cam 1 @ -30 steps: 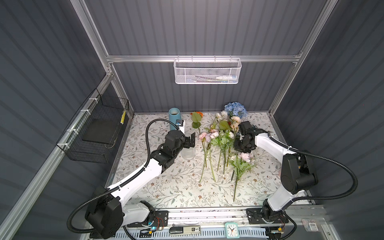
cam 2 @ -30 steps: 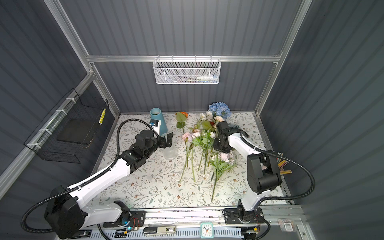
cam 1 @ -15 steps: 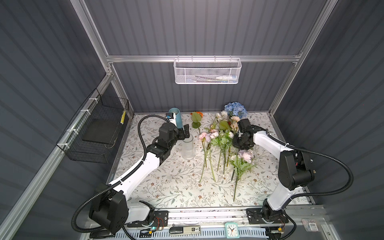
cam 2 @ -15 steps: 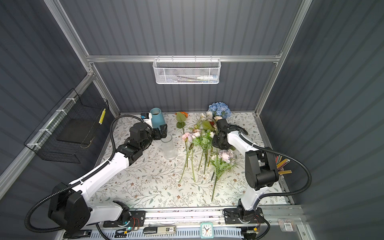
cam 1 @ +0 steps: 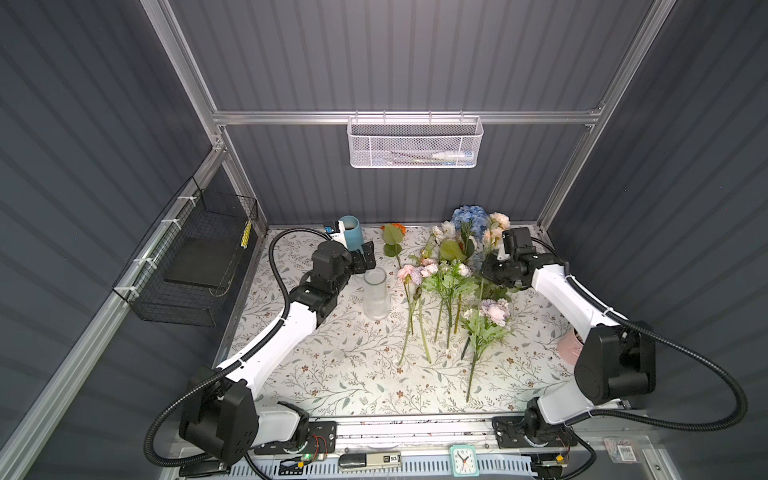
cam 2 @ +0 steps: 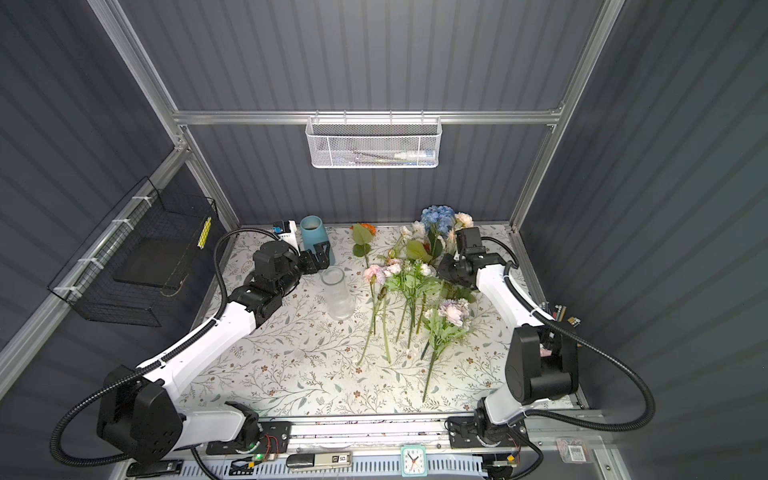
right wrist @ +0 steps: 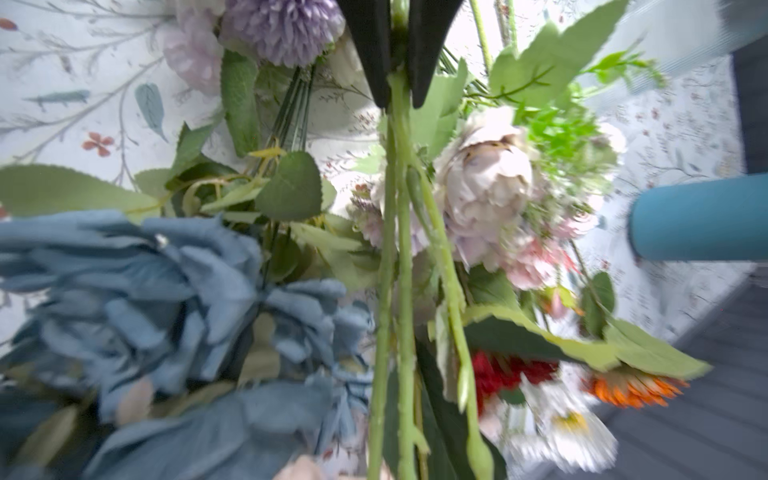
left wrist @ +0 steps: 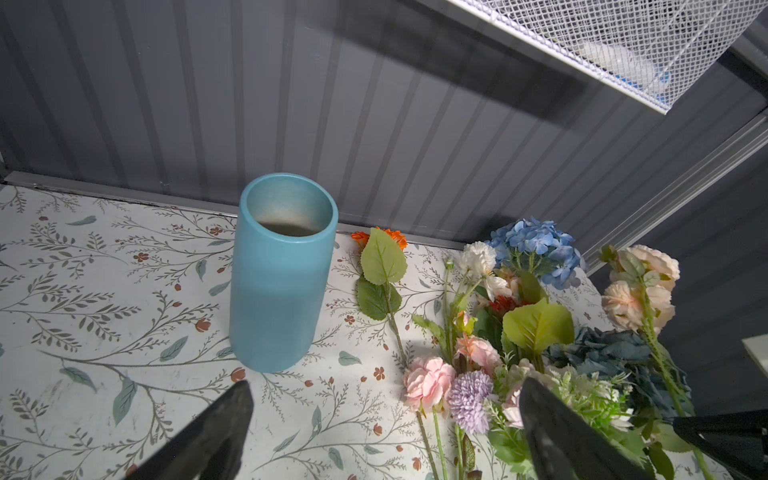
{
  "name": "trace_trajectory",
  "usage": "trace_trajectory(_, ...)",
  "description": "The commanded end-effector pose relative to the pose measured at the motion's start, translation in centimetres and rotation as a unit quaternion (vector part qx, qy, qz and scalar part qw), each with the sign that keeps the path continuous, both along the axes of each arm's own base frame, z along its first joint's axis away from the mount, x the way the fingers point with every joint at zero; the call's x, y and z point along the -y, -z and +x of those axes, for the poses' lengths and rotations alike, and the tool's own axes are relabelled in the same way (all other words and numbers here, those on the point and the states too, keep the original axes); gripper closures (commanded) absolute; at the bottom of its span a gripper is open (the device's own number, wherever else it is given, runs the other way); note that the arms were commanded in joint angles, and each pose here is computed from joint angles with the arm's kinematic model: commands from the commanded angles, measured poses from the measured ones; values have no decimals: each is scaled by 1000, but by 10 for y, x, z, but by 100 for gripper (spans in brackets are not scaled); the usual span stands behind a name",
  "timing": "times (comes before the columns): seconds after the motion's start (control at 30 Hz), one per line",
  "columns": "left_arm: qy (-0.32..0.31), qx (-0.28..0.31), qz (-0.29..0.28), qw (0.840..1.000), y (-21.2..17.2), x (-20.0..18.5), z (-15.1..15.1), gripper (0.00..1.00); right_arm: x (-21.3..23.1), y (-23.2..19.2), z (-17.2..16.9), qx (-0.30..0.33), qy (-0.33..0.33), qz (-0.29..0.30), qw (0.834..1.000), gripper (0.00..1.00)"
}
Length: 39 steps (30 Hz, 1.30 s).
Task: Arrange the flowers into the vase
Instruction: 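Lift the peach carnation stems upward out of the pile with right gripper, then carry the carnation over the glass vase and lower stems in with right gripper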
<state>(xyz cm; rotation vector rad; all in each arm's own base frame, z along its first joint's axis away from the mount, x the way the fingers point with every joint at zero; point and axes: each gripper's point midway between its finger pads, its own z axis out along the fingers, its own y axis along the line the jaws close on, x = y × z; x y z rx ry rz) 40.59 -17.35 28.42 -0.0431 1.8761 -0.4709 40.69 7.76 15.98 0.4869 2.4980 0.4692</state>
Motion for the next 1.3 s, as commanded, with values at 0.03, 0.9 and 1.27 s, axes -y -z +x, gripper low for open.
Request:
trace_trajectory(0.03, 11, 17, -22, 1000, -19, 5, 5, 0, -13, -9, 7, 26, -28, 62, 997, 100)
trace_trajectory(0.9, -14, -60, -175, 983, 18, -102, 13, 0, -182, -305, -18, 516, -244, 98, 815, 100)
trace_trajectory(1.27, 24, -97, -201, 975, 41, -86, 2, 0, -284, -342, -28, 689, -272, 60, 669, 100)
